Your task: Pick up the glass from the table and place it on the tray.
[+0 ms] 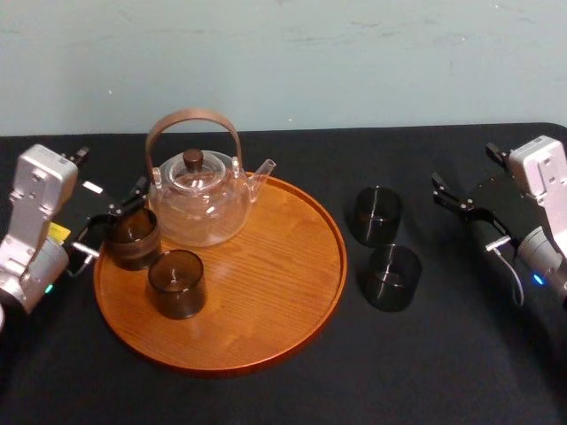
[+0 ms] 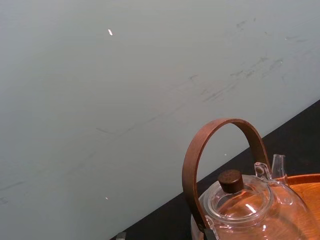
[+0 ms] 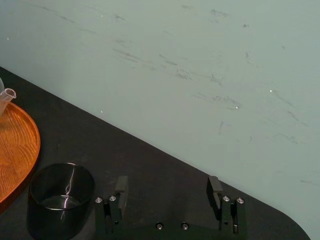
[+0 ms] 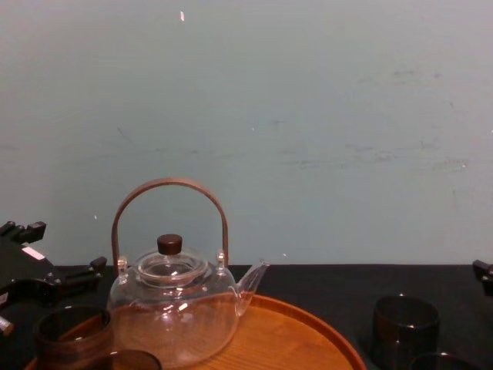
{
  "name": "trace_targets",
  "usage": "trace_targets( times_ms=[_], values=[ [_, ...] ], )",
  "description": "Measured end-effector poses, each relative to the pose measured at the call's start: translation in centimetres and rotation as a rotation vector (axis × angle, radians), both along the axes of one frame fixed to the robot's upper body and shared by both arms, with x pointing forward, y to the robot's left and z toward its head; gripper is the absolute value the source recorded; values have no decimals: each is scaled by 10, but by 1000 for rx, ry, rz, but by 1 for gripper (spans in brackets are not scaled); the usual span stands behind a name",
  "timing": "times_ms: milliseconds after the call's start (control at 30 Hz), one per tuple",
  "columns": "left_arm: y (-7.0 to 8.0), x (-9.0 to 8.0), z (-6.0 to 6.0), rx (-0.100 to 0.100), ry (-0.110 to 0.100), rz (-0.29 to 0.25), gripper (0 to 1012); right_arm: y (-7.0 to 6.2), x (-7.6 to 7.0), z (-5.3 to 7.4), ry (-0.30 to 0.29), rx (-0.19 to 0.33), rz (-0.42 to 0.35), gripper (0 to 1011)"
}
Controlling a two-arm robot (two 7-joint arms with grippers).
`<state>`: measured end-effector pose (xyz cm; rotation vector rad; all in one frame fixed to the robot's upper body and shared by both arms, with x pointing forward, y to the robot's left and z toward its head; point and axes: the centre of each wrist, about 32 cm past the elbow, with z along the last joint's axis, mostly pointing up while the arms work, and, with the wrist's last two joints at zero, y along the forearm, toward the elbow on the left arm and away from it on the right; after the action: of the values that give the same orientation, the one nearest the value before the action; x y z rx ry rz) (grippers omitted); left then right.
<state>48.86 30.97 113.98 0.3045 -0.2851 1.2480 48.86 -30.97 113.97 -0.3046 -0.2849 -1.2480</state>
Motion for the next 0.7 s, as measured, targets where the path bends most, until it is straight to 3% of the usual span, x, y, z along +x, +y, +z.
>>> trace_targets(
  times_ms=[700],
  values=[
    [0,0,0,0,0,0,1001,0,0,0,0,0,0,1002]
  ],
)
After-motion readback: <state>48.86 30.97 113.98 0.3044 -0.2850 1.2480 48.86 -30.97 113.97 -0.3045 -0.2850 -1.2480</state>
